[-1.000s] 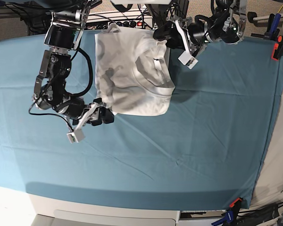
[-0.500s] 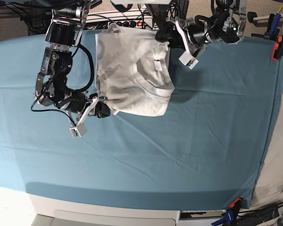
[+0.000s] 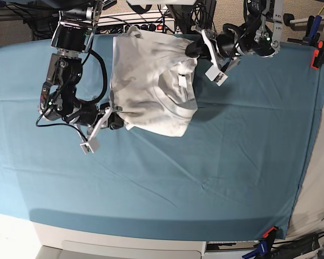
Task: Fold the T-shirt properly
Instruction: 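Grasp the folded shirt's sides with both grippers and lift it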
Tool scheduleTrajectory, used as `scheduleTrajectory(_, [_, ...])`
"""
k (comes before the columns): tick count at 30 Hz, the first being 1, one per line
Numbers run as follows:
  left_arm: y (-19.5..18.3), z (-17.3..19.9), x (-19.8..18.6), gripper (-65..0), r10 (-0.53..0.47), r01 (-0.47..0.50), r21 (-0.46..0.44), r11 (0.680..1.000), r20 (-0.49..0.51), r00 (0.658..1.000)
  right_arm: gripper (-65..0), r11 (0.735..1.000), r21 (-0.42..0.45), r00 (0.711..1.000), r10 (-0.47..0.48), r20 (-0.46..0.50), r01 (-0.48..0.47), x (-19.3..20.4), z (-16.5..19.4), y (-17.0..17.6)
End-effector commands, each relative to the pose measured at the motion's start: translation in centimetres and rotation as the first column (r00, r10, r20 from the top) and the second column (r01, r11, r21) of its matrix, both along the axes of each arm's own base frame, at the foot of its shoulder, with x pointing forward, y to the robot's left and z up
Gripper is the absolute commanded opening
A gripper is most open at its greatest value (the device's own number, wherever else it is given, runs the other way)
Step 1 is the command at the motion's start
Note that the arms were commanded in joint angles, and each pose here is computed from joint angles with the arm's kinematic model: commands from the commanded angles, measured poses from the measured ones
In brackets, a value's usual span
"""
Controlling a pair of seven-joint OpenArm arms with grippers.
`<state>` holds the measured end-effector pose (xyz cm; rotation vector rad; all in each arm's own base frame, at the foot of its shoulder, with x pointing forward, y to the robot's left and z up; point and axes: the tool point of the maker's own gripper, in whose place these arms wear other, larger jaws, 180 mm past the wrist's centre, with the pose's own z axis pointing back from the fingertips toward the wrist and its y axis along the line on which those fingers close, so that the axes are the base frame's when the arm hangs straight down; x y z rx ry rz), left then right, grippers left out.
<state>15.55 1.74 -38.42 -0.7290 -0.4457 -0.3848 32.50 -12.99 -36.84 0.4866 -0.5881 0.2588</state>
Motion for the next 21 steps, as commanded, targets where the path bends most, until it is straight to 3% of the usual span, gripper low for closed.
scheduleTrajectory(1, [0.1,0.5,0.5,-65.0,0.004,-0.004,-0.002,1.000,0.023,1.000,-65.0,1.000,-0.007,1.000,0.007,0.016,-0.007,0.2,0.6,-0.3])
scheduleTrajectory(7, [2.5,-0.2,1.6,-65.0,-0.001,-0.003,0.104,0.995,0.045,0.999,-65.0,0.999,0.026,0.998,0.023,-0.065,-0.022,-2.8,-1.4,0.1])
scheduleTrajectory(12, [4.1,-0.1,2.7,-65.0,-0.019,0.006,0.165,0.986,0.079,0.997,-65.0,0.994,0.111,0.995,0.035,-0.090,-0.025,-4.6,-1.9,1.2])
scheduleTrajectory(21, [5.9,1.0,5.7,-65.0,-0.035,-0.004,0.228,0.974,0.165,0.986,-65.0,0.957,0.289,0.992,0.062,-0.106,-0.029,-7.5,-1.6,3.5])
